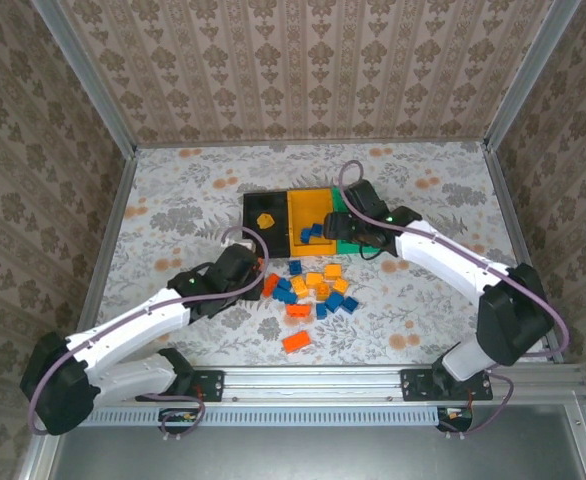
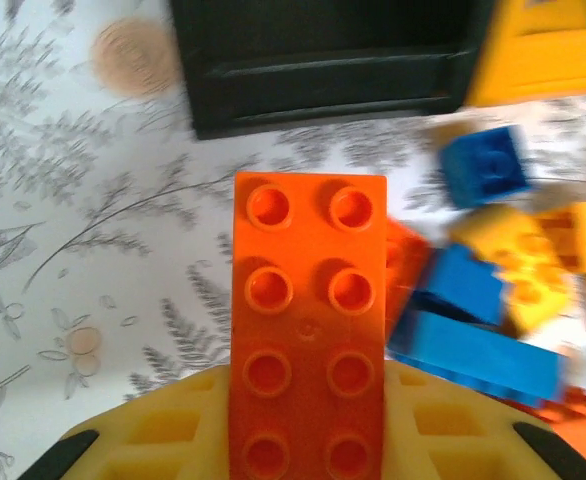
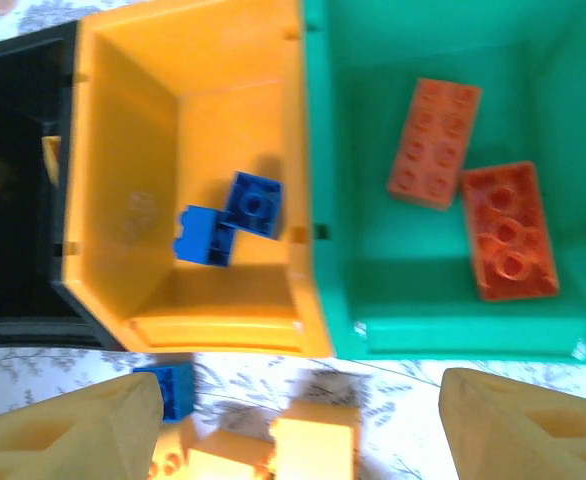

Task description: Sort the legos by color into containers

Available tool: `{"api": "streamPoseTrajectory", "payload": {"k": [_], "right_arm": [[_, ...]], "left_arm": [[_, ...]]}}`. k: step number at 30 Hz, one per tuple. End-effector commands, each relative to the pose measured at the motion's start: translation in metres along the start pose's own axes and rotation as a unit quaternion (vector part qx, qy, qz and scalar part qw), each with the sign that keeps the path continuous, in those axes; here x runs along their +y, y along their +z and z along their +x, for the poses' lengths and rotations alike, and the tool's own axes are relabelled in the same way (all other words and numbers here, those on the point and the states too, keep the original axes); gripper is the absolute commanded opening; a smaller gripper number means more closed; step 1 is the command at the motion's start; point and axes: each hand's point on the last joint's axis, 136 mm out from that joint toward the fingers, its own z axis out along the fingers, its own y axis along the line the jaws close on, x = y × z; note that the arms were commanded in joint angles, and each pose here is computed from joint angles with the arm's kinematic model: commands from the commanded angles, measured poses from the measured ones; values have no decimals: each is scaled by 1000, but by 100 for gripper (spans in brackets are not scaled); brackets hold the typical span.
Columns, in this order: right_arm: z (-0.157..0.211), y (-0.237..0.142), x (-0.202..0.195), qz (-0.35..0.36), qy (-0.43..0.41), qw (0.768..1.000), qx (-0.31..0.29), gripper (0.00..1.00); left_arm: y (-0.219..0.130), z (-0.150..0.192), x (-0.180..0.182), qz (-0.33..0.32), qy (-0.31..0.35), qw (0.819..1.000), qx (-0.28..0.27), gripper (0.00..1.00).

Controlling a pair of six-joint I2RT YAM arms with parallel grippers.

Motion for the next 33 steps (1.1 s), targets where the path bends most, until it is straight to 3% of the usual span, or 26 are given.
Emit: {"api": "streamPoseTrajectory", "payload": {"k": [1,7,12,21,23,26,28,33], "right_arm": [[7,-7,-28,18,37,999,-6,75],[29,-23,-72,51,69,996,-11,75],[46,-35,-100,75,87,993,-12,75],[58,-49,-121,87,99,991,-13,76],[58,-50,-120,83,99,992,-13,76],[58,-50,-117,74,97,992,-12,77],[58,-50,-113,63,98,993,-13,78],[57,-48,-101,33,91,995,-5,79]], "left_arm": [[-1,-23,-30,24,18,1000,0,23],[34,-98,-124,114,70,991,-30,21],[72,-146,-181,163,91,982,-33,21],[139,-171,-219,176,90,980,2,21],[149,-171,-219,174,85,981,8,26],[154,-176,-219,176,74,982,5,47],[151,-181,-220,182,67,981,0,56],[114,-203,-225,208,55,976,-43,75]]}}
